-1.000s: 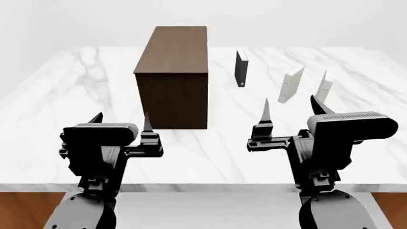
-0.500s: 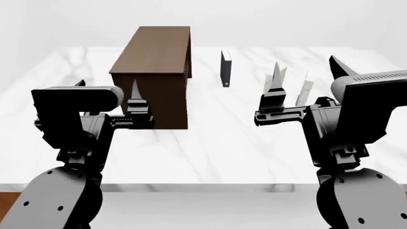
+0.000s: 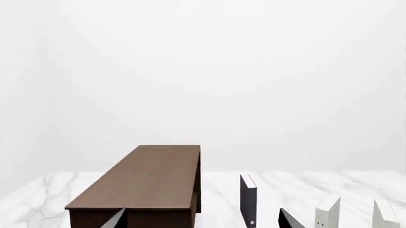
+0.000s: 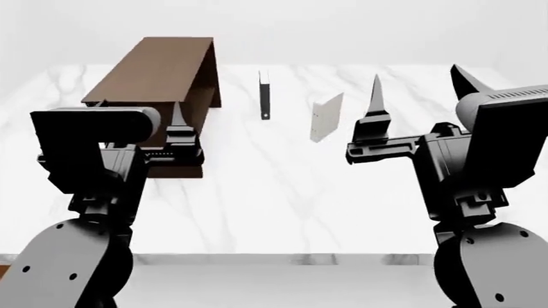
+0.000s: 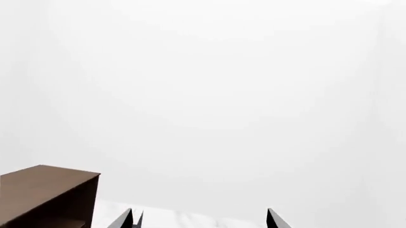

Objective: Pick up the book on the right and place it under the cabinet shelf.

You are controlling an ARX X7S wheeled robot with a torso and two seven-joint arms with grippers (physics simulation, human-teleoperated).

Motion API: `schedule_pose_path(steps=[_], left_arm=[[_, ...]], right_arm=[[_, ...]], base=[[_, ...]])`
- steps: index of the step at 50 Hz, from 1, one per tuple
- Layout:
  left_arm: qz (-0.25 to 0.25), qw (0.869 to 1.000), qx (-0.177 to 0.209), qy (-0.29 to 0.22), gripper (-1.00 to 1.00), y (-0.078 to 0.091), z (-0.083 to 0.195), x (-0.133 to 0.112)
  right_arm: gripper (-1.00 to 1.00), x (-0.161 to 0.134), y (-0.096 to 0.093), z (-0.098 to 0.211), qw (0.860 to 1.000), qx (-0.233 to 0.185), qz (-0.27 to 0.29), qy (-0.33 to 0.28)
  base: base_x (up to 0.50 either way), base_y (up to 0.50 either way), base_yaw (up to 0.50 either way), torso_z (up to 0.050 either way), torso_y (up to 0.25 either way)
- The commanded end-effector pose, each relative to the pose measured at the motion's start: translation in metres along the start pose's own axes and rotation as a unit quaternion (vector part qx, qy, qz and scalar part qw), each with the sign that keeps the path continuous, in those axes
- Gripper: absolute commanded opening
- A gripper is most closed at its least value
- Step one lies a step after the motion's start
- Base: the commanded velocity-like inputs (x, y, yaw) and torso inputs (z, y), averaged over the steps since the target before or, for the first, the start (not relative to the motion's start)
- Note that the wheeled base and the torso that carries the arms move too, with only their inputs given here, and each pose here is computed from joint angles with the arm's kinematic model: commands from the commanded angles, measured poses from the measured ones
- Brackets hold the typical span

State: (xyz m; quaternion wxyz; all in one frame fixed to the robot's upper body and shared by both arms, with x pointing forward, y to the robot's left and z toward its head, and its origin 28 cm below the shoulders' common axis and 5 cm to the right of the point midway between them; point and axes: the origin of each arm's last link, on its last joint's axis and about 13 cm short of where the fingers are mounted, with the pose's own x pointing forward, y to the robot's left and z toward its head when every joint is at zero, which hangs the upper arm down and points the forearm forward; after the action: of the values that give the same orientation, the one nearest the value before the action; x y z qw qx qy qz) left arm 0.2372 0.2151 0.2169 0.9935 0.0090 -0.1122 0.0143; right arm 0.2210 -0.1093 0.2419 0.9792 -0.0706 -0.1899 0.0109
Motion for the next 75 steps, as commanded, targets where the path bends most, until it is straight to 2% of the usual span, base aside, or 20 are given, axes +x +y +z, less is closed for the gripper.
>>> schedule_pose_path(steps=[1,28,31,75], left_arm=[[0.003,1.000,0.000,-0.003,1.00,0.002,0.003,0.000],[0.005,1.000,0.005,0.000,1.00,0.004,-0.006,-0.001],[0.004,1.000,-0.003,-0.010,1.00,0.005,-0.004,-0.001],[0.002,1.000,0.005,-0.020,1.00,0.006,0.004,-0.002]], right_arm=[[1.00,0.001,-0.002,0.002,1.000,-0.001,0.001,-0.002],[1.00,0.001,0.000,-0.002,1.000,0.004,0.002,-0.005],[1.00,0.002,0.001,-0.001,1.000,0.004,0.003,-0.007],[1.00,0.001,-0.001,0.001,1.000,0.006,-0.006,-0.013]], base=[[0.16,-0.48,0.00,0.000,0.000],[0.25,-0.35,0.00,0.000,0.000],[0.28,-0.06,0.00,0.000,0.000],[0.35,0.00,0.00,0.000,0.001]])
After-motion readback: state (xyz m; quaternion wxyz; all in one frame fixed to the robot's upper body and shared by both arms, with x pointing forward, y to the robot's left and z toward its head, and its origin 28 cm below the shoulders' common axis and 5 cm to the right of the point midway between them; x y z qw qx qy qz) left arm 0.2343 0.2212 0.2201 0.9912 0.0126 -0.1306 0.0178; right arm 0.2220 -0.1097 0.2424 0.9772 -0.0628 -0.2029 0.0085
